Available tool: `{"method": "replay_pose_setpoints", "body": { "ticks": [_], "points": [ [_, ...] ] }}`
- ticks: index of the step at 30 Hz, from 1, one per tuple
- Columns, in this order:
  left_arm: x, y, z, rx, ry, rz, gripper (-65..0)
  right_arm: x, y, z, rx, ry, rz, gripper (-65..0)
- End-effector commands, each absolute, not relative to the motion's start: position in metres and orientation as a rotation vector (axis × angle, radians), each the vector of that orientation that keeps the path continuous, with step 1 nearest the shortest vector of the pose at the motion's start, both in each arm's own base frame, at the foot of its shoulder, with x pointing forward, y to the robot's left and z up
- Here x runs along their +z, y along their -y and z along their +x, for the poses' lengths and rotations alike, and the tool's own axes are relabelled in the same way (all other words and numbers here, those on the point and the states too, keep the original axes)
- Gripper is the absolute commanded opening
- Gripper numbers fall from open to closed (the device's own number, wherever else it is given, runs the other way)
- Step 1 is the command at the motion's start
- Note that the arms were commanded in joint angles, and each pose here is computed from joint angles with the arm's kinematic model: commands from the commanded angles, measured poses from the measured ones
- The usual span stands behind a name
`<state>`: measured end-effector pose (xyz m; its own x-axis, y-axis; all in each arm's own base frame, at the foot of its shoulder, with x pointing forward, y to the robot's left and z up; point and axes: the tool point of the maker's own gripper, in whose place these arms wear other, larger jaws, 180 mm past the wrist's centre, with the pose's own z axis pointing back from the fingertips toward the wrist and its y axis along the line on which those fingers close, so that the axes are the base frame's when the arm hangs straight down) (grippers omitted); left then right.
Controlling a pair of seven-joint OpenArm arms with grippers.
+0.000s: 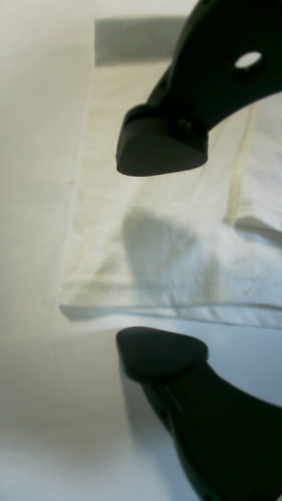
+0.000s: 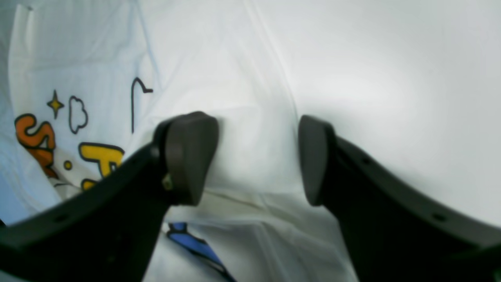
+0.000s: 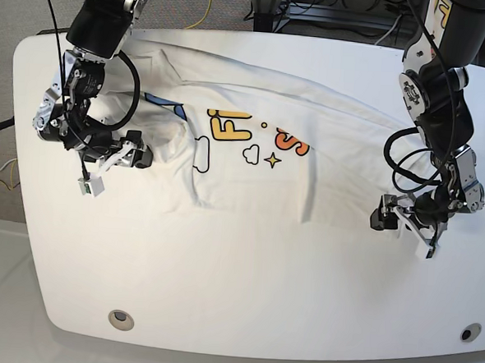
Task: Fold the T-shirt properly
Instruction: 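Move the left gripper along the shirt side and grasp its edge, then regrasp the shirt side with the right gripper and pull it outward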
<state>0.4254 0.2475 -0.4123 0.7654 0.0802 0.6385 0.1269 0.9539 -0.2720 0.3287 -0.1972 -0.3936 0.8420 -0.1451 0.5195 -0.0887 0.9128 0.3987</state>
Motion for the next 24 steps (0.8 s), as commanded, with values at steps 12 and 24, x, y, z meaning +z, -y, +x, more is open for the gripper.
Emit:
{"method": "replay_pose_setpoints", "body": {
  "ticks": [12, 24],
  "points": [
    [-0.433, -0.222, 0.410, -0.058, 0.608, -0.336, -7.3, -0.379, 0.202, 0.341, -0.023, 0.627, 0.424, -29.7],
    [-0.446, -0.212, 0.398, -0.056, 0.580, -0.356, -7.8, -0.378, 0.202, 0.341, -0.022, 0.630, 0.423, -29.7]
  ]
}}
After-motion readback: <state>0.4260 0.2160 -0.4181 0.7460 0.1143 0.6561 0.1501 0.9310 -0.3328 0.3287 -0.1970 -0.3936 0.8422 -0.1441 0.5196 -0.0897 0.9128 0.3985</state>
